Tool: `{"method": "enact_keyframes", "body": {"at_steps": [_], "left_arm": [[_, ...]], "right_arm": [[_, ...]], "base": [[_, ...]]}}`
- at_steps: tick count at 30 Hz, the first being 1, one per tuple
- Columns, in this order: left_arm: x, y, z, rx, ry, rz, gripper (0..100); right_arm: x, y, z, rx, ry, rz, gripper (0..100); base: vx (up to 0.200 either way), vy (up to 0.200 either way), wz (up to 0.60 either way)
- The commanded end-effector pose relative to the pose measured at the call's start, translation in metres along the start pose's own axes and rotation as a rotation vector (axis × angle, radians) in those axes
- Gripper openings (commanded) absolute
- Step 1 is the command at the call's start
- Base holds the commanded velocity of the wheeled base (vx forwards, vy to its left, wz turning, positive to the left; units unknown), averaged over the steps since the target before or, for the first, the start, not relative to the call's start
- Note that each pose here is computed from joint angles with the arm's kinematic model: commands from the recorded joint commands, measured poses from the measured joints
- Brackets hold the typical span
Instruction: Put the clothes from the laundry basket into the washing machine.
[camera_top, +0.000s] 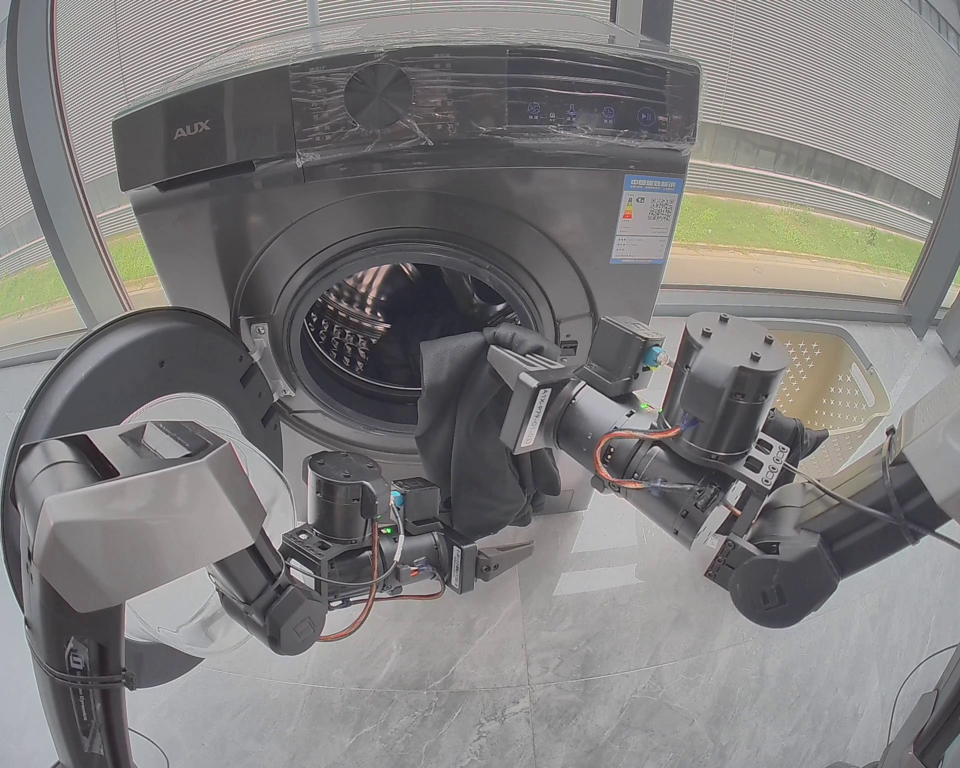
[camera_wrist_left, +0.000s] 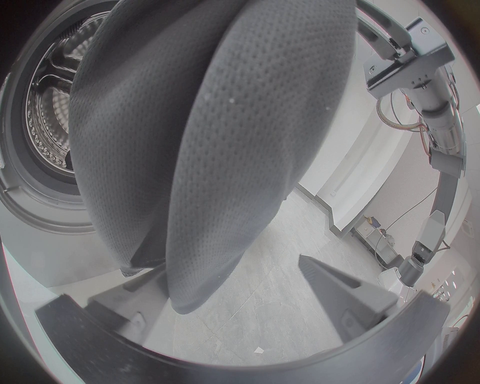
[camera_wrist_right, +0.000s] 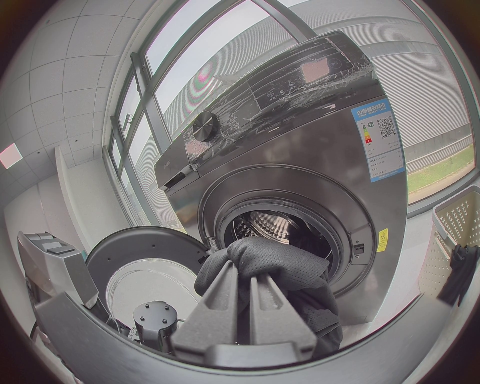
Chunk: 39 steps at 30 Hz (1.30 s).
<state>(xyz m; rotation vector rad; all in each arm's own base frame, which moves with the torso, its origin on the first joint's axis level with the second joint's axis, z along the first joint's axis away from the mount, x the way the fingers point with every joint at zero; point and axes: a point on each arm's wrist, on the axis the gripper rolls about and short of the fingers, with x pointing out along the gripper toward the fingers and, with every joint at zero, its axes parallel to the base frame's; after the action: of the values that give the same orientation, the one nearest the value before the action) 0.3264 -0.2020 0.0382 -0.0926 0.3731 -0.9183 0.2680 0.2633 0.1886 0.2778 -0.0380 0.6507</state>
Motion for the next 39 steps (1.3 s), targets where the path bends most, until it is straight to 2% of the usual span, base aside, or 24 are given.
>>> {"method": "enact_keyframes", "body": {"at_steps": [1, 2, 7, 10, 12, 14, 15, 17, 18, 22, 24, 29, 33, 35, 36, 38, 39], "left_arm": [[0.001, 0.002, 0.003, 0.003, -0.023, 0.003, 0], [0.001, 0.002, 0.004, 0.006, -0.028, 0.004, 0], [-0.003, 0.000, 0.008, -0.017, -0.063, -0.002, 0], [-0.011, -0.007, 0.012, -0.007, -0.098, -0.013, 0], [-0.026, -0.021, 0.020, 0.006, -0.134, -0.035, 0], [-0.036, -0.030, 0.022, 0.005, -0.151, -0.054, 0], [-0.049, -0.042, 0.026, 0.006, -0.181, -0.079, 0], [-0.065, -0.053, 0.025, 0.011, -0.204, -0.108, 0], [-0.072, -0.056, 0.024, 0.019, -0.215, -0.112, 0], [-0.093, -0.064, 0.020, 0.040, -0.231, -0.115, 0], [-0.098, -0.066, 0.025, 0.035, -0.246, -0.116, 0], [-0.099, -0.065, 0.040, 0.050, -0.308, -0.116, 0], [-0.095, -0.060, 0.057, 0.060, -0.380, -0.094, 0], [-0.095, -0.056, 0.062, 0.053, -0.403, -0.069, 0], [-0.095, -0.052, 0.068, 0.042, -0.433, -0.038, 0], [-0.095, -0.052, 0.070, 0.037, -0.443, -0.030, 0], [-0.097, -0.048, 0.072, 0.033, -0.453, -0.013, 0]], "right_arm": [[0.000, 0.000, -0.002, 0.000, 0.005, -0.001, 0], [0.000, 0.000, -0.002, -0.001, 0.006, -0.003, 0], [0.000, -0.002, -0.003, -0.002, 0.010, -0.007, 0], [0.000, -0.005, -0.003, -0.004, 0.009, -0.011, 0], [0.001, -0.007, -0.004, -0.007, 0.012, -0.016, 0], [0.002, -0.007, -0.003, -0.006, 0.009, -0.016, 0], [0.001, -0.009, -0.003, -0.008, 0.002, -0.019, 0], [0.001, -0.011, -0.002, -0.009, -0.010, -0.021, 0], [0.002, -0.013, -0.003, -0.011, -0.009, -0.024, 100], [0.003, -0.020, -0.007, -0.012, 0.006, -0.042, 100], [0.005, -0.022, -0.012, -0.015, 0.015, -0.047, 100], [0.004, -0.029, -0.016, -0.024, 0.031, -0.073, 100], [0.001, -0.044, -0.018, -0.031, 0.049, -0.111, 100], [0.000, -0.049, -0.018, -0.034, 0.053, -0.121, 100], [-0.003, -0.056, -0.020, -0.039, 0.070, -0.142, 100], [-0.005, -0.060, -0.022, -0.040, 0.079, -0.154, 100], [-0.008, -0.067, -0.022, -0.042, 0.089, -0.175, 100]], "base": [[0.000, 0.000, 0.00], [0.000, 0.000, 0.00], [0.000, 0.000, 0.00], [0.000, 0.000, 0.00], [0.000, 0.000, 0.00], [0.000, 0.000, 0.00], [0.000, 0.000, 0.00], [0.000, 0.000, 0.00], [0.000, 0.000, 0.00], [0.000, 0.000, 0.00], [0.000, 0.000, 0.00], [0.000, 0.000, 0.00], [0.000, 0.000, 0.00], [0.000, 0.000, 0.00], [0.000, 0.000, 0.00], [0.000, 0.000, 0.00], [0.000, 0.000, 0.00]]}}
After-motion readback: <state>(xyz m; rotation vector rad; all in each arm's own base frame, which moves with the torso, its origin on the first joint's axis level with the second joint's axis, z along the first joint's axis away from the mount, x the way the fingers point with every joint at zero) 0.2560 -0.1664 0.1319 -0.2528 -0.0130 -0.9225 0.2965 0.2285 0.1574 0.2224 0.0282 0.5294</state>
